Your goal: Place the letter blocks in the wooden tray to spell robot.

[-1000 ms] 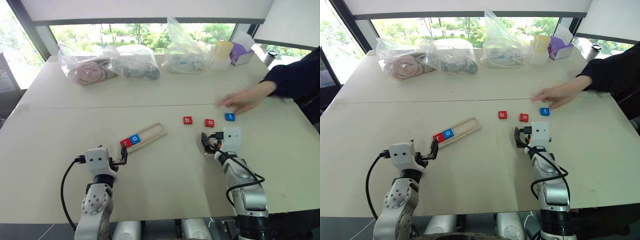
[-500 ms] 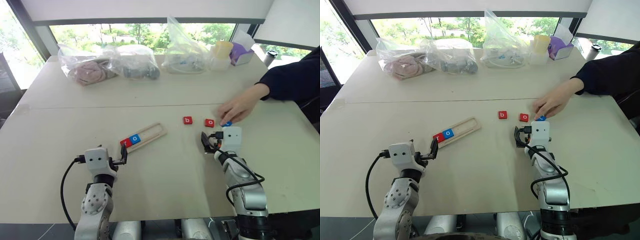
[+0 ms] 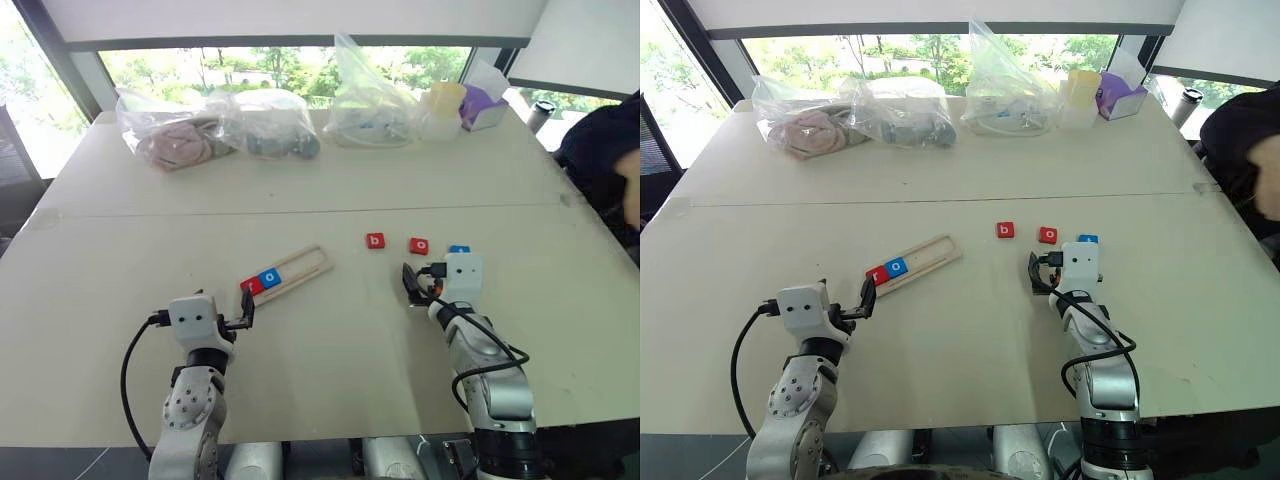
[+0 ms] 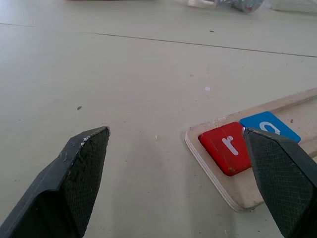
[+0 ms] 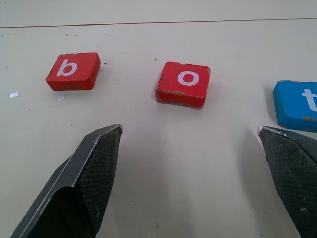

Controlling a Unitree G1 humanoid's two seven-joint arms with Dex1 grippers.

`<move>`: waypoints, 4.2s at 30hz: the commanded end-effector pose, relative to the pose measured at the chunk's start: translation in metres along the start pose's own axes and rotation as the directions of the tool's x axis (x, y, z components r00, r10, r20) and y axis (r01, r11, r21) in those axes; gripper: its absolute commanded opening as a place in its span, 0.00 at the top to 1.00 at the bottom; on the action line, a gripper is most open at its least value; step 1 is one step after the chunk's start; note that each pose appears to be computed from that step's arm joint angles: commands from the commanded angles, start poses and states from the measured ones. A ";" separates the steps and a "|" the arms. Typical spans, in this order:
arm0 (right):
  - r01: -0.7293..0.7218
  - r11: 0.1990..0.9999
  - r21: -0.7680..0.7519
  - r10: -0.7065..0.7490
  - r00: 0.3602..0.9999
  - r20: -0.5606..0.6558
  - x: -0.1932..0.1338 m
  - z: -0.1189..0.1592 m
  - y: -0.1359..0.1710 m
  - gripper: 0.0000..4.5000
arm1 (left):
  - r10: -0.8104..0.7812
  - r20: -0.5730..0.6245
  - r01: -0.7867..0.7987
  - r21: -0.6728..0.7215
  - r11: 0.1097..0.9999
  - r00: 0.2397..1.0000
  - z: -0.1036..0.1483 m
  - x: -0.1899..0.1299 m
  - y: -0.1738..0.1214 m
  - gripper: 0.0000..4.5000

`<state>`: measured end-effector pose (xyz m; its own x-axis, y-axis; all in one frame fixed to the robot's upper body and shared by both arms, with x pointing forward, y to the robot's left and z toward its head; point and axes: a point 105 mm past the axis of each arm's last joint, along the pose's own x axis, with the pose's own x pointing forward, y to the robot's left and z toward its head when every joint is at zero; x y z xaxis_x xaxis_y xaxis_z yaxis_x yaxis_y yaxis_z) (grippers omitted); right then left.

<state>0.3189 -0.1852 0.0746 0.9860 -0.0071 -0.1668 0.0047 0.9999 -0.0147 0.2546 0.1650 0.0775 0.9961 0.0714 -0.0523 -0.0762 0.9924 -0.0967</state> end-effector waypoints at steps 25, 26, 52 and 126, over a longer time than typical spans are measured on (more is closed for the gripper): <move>-0.735 0.527 -0.427 0.744 0.642 -0.187 -0.023 0.066 0.040 0.01 | -0.642 -0.169 0.662 0.276 0.697 0.748 0.057 0.015 0.016 0.00; -0.739 0.516 -0.433 0.747 0.636 -0.194 -0.023 0.068 0.039 0.01 | -0.659 -0.194 0.685 0.279 0.673 0.727 0.056 0.017 0.018 0.00; -0.722 0.529 -0.445 0.758 0.638 -0.135 -0.028 0.084 0.051 0.01 | -0.768 -0.435 0.881 0.283 0.379 0.470 0.003 0.054 0.017 0.00; -0.285 0.950 -0.131 0.261 0.950 -0.170 0.047 0.069 0.050 0.00 | -0.789 -0.410 0.880 0.335 0.336 0.458 0.032 0.012 0.007 0.01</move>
<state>0.3725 -0.1356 0.1255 0.8938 0.2746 -0.3547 -0.3190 0.9450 -0.0723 0.2677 0.1772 0.0952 0.4802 -0.7852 -0.3909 0.8771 0.4244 0.2249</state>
